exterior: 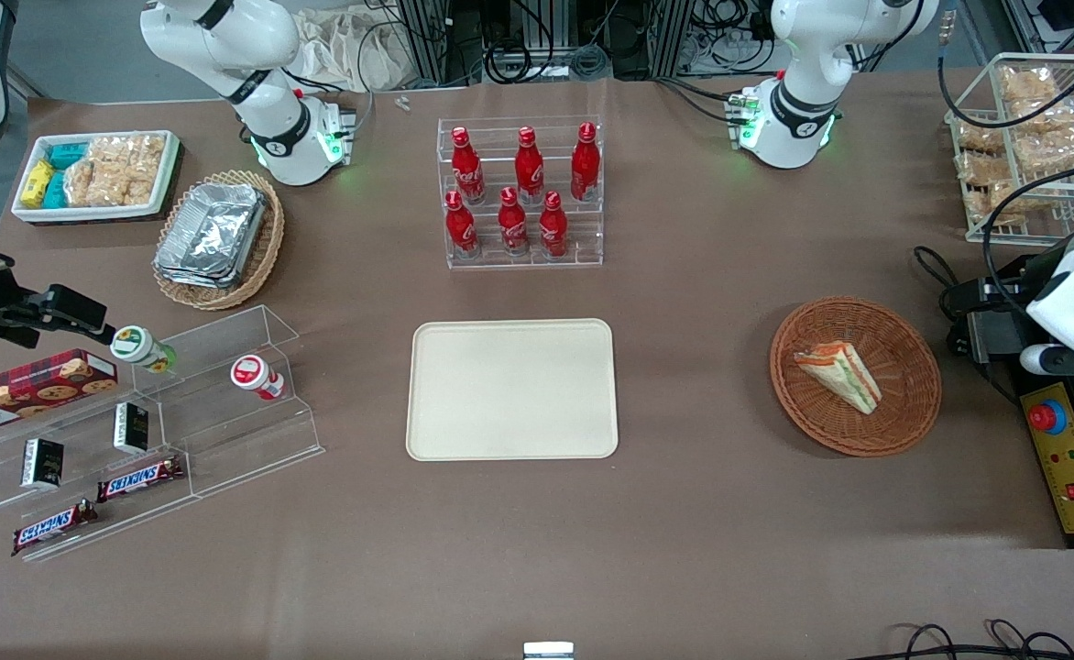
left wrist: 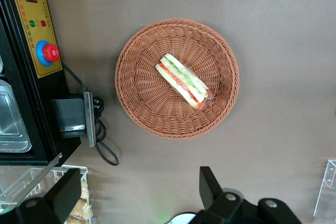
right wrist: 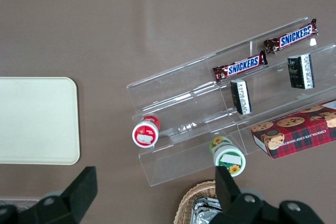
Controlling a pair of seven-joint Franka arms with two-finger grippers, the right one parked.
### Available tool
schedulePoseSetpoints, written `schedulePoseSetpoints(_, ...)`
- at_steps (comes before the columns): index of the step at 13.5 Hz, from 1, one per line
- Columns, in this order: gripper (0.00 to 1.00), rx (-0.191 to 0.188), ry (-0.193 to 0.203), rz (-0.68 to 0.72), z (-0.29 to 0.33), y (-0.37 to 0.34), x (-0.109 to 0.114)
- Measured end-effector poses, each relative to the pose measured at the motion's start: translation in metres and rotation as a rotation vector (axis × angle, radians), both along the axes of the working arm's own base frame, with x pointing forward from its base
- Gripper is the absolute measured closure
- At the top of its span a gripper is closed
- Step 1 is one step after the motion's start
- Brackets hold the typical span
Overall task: Place sandwich from basket to tray
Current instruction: 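Move the left gripper over the wrapped sandwich in the wicker basket, then lower the open left gripper around the sandwich and close it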
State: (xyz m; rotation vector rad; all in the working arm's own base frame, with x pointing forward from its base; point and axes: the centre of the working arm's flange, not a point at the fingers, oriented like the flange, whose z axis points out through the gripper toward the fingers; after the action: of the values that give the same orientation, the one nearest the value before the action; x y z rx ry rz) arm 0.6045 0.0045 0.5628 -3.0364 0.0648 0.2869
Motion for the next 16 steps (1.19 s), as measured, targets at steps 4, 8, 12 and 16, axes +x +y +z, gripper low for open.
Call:
schedulePoseSetpoints(4,0.00,-0.007,0.000,0.000,0.000,0.002,0.000)
schedulePoseSetpoints(8,0.00,-0.007,0.013,-0.003,-0.023,0.003,0.002)
schedulePoseSetpoints(12,0.00,-0.060,-0.063,0.062,-0.106,-0.001,-0.011)
schedulePoseSetpoints(16,0.00,-0.055,-0.098,0.167,-0.177,-0.001,-0.038)
